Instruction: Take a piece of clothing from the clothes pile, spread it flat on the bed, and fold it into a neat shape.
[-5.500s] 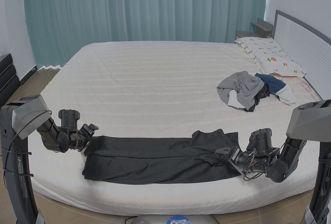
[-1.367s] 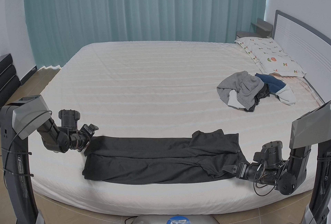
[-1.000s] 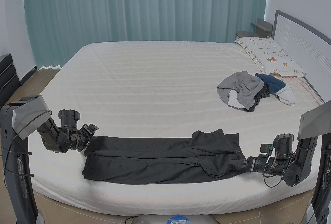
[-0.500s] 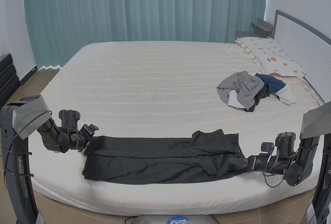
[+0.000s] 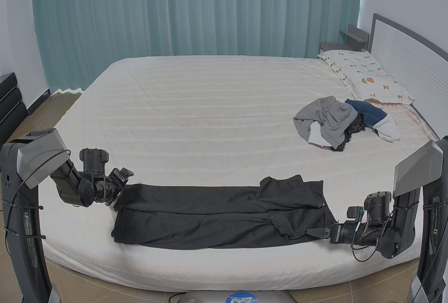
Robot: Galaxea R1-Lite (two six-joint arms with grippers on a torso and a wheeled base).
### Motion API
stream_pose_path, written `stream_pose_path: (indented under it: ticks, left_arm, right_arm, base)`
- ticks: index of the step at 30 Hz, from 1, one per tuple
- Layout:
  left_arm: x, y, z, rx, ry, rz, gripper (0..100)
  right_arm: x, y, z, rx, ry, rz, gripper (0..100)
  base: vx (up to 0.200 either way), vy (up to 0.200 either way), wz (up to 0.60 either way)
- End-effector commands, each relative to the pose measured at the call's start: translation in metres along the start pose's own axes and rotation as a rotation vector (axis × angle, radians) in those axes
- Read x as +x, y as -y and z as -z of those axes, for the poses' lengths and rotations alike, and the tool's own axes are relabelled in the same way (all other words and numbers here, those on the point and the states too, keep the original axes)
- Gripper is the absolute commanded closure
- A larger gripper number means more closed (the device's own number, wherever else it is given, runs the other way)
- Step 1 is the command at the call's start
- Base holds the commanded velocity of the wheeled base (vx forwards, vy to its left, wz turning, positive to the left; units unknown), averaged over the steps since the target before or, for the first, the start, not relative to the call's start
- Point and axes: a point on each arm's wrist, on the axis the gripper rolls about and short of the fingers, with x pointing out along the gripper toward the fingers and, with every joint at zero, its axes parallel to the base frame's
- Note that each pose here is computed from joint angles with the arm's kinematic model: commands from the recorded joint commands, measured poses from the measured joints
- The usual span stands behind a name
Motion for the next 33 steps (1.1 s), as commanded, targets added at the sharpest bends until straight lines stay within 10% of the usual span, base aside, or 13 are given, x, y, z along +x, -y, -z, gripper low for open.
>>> stream_pose_path:
  ticks: [1,14,22,33]
  left_arm:
    - [0.000,0.000,0.000,-0.001,-0.001,-0.001,0]
    - [-0.017,0.002,-0.002,0.021,-0.017,0.024,0]
    - [-0.045,-0.011,0.004,0.201,-0.088,0.032,0]
    - [-0.054,-0.023,-0.003,0.177,-0.152,0.104,0]
  right_arm:
    - [-0.008,0.007,-0.001,0.021,0.021,0.015,0]
    - [-0.014,-0.004,-0.024,0.259,0.114,-0.113,0]
    - [-0.005,0.002,-0.021,0.287,0.103,-0.104,0]
    - [0.011,-0.001,-0.064,0.296,0.262,-0.073,0]
  base:
    - [0.000,0.000,0.00]
    - [0.000,0.000,0.00]
    - [0.000,0.000,0.00]
    - [0.000,0.000,0.00]
